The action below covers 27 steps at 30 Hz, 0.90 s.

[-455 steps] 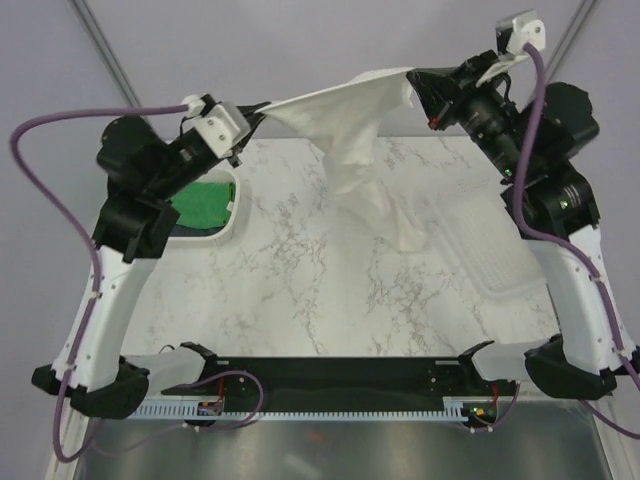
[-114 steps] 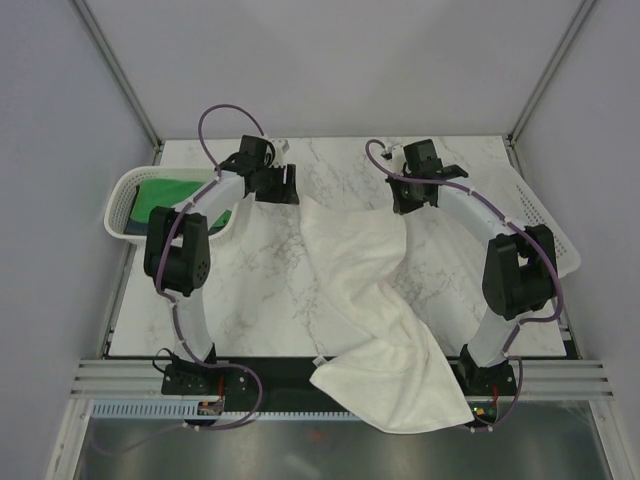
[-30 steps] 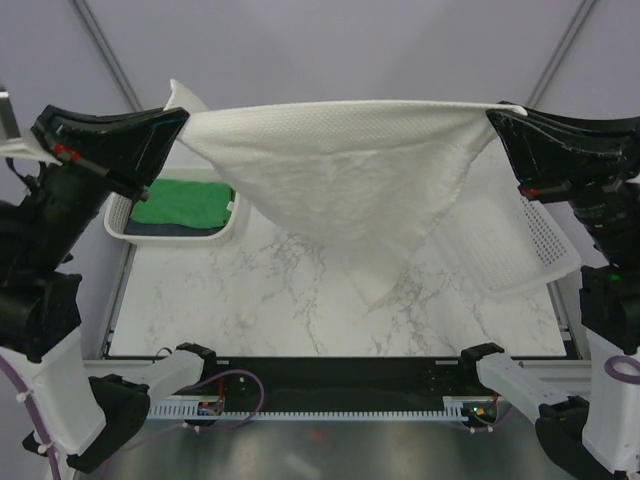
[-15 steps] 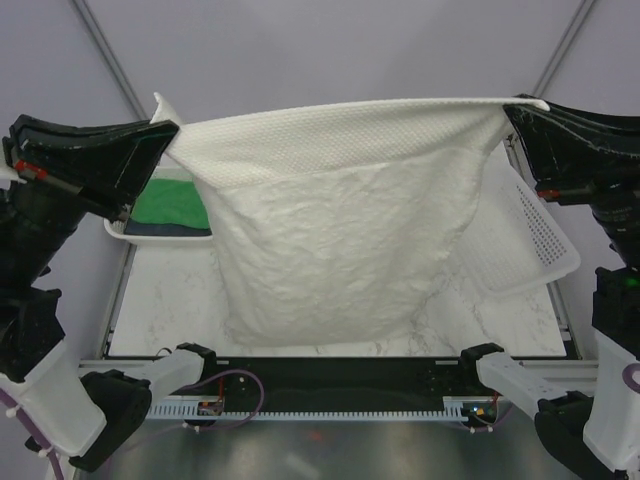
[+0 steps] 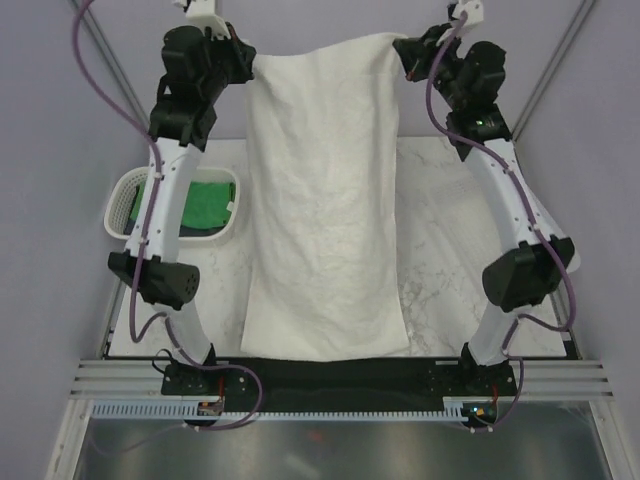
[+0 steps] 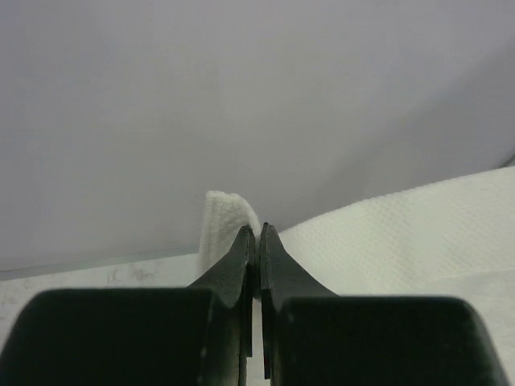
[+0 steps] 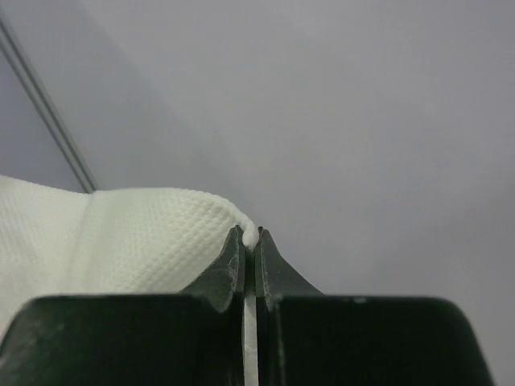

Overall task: Fold and stack the towels
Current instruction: Flatten out the crumpled towel

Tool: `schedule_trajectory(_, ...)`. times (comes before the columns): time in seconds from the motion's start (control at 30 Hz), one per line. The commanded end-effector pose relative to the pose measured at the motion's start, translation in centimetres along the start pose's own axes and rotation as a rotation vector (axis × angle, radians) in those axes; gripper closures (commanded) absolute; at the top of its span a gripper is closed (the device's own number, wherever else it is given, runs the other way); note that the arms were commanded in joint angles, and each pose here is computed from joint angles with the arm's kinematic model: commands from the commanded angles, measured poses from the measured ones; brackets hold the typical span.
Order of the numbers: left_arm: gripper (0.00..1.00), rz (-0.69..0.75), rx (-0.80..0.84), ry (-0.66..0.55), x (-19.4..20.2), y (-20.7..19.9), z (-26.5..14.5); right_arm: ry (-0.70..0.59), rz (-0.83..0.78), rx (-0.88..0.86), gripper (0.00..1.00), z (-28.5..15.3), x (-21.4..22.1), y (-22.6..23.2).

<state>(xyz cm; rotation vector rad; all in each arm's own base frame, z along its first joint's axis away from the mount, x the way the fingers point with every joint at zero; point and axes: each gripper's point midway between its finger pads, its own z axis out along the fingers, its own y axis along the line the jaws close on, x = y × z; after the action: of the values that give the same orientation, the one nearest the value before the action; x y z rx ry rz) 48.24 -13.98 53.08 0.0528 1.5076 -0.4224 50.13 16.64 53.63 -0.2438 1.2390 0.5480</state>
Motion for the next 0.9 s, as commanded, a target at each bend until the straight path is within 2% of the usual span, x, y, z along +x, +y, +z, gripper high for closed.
schedule_trajectory(0.0,0.98,0.095,-0.055,-0.208,-3.1,2.5,3.8,-0.062,-0.074,0.046,1.00,3.1,1.2,-3.5)
schedule_trajectory(0.03,0.98,0.085,-0.059,-0.180,-0.7,3.5,6.2,-0.073,-0.069,0.048,1.00,3.7,1.5,-4.0)
schedule_trajectory(0.07,0.98,0.077,-0.056,-0.206,-1.1,3.7,6.8,-0.076,-0.073,0.052,1.00,4.2,2.1,-4.6)
schedule_trajectory(0.1,0.98,0.068,-0.031,-0.230,-1.1,3.6,7.6,-0.048,-0.069,0.053,1.00,5.3,4.7,-5.6)
schedule_trajectory(0.13,0.98,0.068,-0.026,-0.215,0.6,4.0,9.2,-0.071,-0.081,0.045,1.00,5.9,3.9,-5.6)
schedule_trajectory(0.2,0.98,0.079,0.001,-0.232,1.4,3.9,10.4,-0.051,-0.083,0.049,1.00,7.0,6.2,-6.8)
schedule_trajectory(0.27,0.98,0.090,0.002,-0.202,3.6,4.5,11.8,-0.061,-0.095,0.045,1.00,7.5,6.4,-7.1)
schedule_trajectory(0.33,0.98,0.100,0.016,-0.230,3.8,4.5,12.4,-0.062,-0.098,0.043,1.00,8.0,7.6,-7.7)
schedule_trajectory(0.43,0.98,0.119,0.013,-0.203,6.4,5.2,13.4,-0.049,-0.107,0.046,1.00,8.4,9.5,-8.6)
schedule_trajectory(0.57,0.98,0.122,0.033,-0.194,8.0,5.4,14.0,-0.037,-0.092,0.025,1.00,8.5,10.9,-8.9)
schedule_trajectory(0.73,0.98,0.118,0.066,-0.189,6.8,4.2,12.6,-0.055,-0.092,0.023,1.00,7.3,7.9,-7.9)
schedule_trajectory(0.77,0.98,0.116,0.076,-0.192,6.3,3.8,12.0,-0.085,-0.106,-0.006,1.00,6.4,5.2,-6.5)
schedule_trajectory(0.8,0.98,0.121,0.096,-0.232,3.4,2.7,9.9,-0.062,-0.089,-0.019,1.00,5.8,5.7,-6.0)
schedule_trajectory(0.83,0.98,0.110,0.101,-0.210,4.0,2.5,9.1,-0.061,-0.083,-0.036,1.00,5.1,4.9,-5.1)
schedule_trajectory(0.87,0.98,0.105,0.110,-0.214,3.3,2.0,8.0,-0.106,-0.100,-0.081,1.00,3.2,0.8,-2.8)
